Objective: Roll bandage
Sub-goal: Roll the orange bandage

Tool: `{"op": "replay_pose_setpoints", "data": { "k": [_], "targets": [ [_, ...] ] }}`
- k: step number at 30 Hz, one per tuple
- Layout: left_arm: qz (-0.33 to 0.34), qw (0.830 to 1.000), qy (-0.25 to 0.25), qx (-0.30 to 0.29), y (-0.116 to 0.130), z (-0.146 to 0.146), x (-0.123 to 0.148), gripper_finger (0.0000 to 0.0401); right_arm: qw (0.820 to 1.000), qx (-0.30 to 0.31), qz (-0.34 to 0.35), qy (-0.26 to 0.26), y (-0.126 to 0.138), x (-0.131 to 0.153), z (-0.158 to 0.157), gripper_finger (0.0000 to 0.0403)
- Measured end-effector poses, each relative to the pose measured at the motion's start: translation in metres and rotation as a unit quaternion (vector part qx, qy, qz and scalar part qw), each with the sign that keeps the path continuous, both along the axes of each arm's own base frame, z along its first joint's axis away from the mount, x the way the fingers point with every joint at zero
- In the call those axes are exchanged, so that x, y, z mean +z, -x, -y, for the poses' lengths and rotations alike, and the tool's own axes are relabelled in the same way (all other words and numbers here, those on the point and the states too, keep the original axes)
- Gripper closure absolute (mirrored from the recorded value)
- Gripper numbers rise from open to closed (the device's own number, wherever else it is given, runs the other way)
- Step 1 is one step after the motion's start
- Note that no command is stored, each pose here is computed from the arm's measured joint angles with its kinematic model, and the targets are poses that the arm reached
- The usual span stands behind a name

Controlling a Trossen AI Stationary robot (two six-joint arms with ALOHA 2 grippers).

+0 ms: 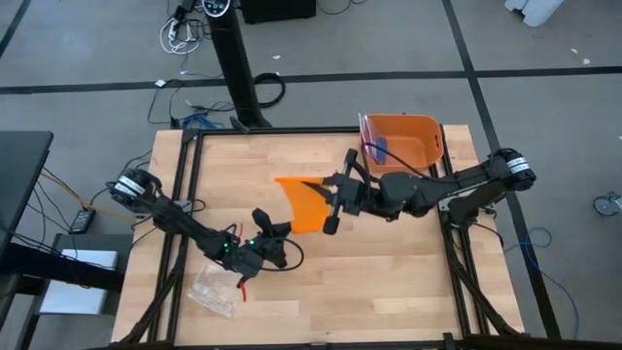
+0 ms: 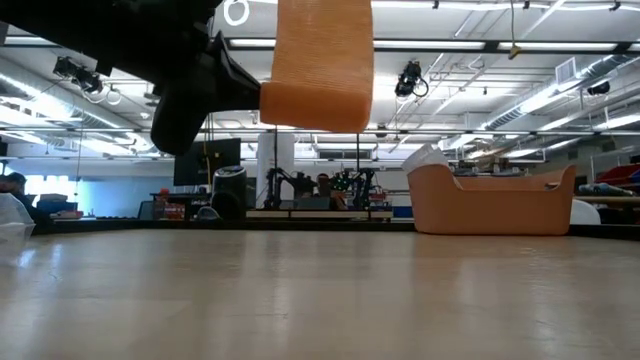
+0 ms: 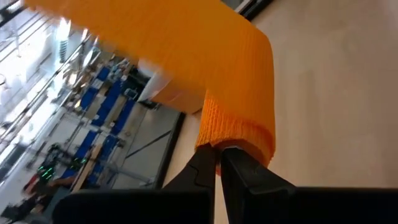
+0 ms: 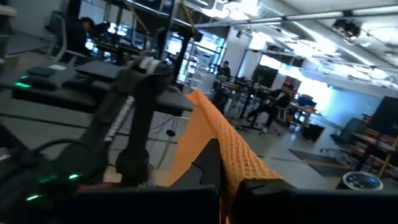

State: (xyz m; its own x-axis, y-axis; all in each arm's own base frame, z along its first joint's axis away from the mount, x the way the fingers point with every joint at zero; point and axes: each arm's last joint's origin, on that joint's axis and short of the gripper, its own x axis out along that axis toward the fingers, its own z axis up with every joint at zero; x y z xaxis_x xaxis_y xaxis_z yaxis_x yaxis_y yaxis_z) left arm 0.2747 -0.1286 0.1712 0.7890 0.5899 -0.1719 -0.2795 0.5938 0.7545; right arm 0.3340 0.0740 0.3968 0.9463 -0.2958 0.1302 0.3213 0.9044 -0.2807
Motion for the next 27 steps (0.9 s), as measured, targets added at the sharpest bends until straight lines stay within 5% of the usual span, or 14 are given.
{"op": "replay_pose_setpoints", "data": {
  "k": [10,27],
  "targets": [
    [-0.027,1.000,-0.003,0.000,-0.013,0.002,-0.022,0.0388,1.000,0.002,0.016,-0.017,0.000,0.002,0.000,0.0403],
    [0.047,0.993,0.087,0.067,-0.023,-0.021,-0.025,0.0387,0.999,0.028,0.030,-0.022,0.017,0.006,-0.048,0.0403]
  ]
}}
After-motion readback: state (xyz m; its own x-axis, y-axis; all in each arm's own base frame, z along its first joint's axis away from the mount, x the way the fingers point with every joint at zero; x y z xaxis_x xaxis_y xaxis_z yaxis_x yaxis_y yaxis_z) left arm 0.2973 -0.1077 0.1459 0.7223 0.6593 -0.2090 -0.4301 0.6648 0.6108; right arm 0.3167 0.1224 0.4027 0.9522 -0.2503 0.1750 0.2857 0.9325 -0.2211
